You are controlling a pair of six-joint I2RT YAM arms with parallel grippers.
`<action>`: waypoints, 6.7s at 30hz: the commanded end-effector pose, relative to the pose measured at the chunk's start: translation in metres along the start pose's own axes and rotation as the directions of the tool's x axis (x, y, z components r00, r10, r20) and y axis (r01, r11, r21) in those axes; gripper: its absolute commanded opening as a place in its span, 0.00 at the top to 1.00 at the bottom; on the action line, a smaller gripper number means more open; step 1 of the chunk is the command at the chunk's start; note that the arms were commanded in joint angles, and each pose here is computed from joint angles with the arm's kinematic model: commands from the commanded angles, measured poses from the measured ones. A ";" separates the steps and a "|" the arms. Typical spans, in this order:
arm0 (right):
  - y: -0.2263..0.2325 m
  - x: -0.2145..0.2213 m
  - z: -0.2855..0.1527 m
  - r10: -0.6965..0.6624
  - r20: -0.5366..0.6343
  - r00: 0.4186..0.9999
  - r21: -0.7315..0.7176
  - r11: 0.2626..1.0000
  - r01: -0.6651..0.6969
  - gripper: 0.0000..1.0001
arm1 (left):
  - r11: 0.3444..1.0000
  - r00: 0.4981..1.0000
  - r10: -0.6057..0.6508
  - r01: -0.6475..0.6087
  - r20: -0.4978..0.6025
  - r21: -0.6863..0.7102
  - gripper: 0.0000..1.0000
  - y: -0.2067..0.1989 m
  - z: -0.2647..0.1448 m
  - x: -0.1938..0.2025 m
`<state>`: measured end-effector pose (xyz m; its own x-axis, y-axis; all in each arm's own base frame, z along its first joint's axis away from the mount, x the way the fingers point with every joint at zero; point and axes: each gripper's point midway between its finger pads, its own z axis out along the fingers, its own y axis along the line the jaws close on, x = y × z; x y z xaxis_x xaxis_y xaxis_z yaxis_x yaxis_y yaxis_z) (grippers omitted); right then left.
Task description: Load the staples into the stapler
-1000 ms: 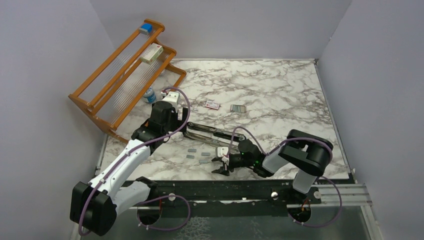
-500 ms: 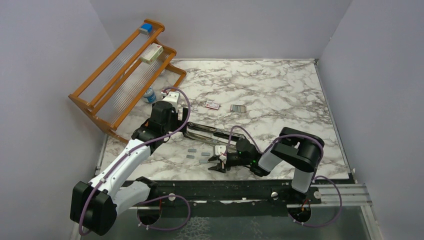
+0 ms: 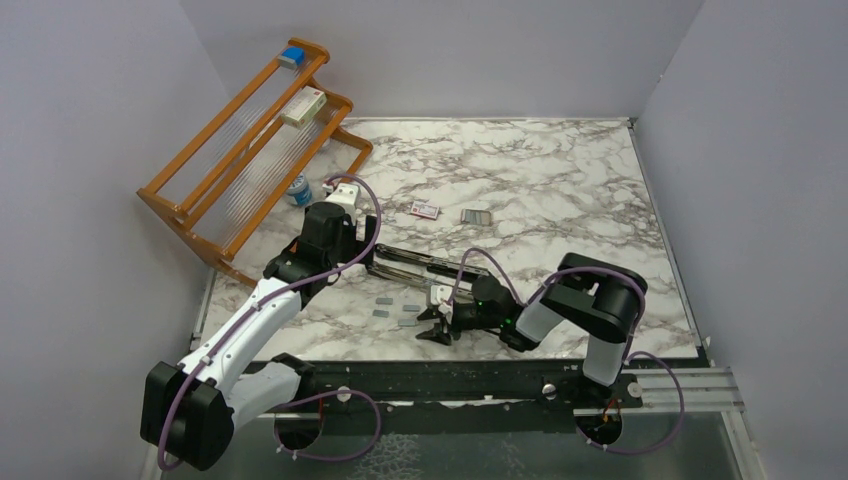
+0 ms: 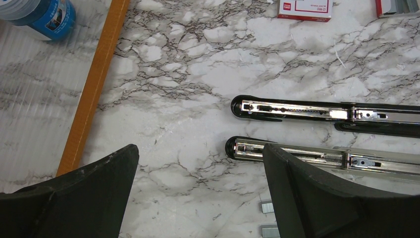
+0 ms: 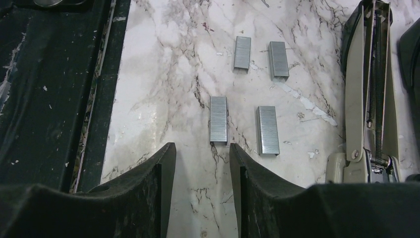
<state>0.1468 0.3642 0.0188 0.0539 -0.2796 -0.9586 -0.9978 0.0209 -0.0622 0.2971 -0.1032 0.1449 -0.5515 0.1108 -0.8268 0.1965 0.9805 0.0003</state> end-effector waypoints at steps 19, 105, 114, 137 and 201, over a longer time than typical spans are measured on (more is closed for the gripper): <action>0.005 0.043 0.001 0.065 -0.158 0.985 -0.075 0.994 -0.078 0.58 | 1.000 1.000 -0.003 0.003 0.010 0.020 0.01 -0.002 0.000 -0.009; -0.090 -0.048 -0.085 0.157 -0.169 0.973 0.355 0.931 -0.088 0.99 | 0.999 0.995 -0.047 0.046 -0.084 -0.014 0.10 0.004 0.035 -0.008; -0.095 -0.049 -0.078 0.122 -0.172 0.977 0.341 0.938 -0.057 0.99 | 0.999 0.992 -0.036 0.037 -0.121 0.007 0.10 0.000 0.041 0.000; -0.102 -0.038 -0.087 0.184 -0.215 0.959 0.412 0.908 -0.082 0.99 | 0.999 0.985 -0.019 0.024 -0.169 0.025 0.10 -0.003 0.047 0.012; -0.103 -0.028 -0.087 0.206 -0.247 0.947 0.418 0.904 -0.088 0.99 | 0.987 0.900 0.075 -0.005 -0.428 0.161 0.49 -0.023 0.060 0.075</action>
<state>0.2393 0.2828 0.0713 -0.1759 -0.4972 -0.8496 -0.8911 0.4471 -0.0772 0.2958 -0.1279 0.0476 -0.8300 0.2329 -0.5069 0.3190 0.9436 -0.0886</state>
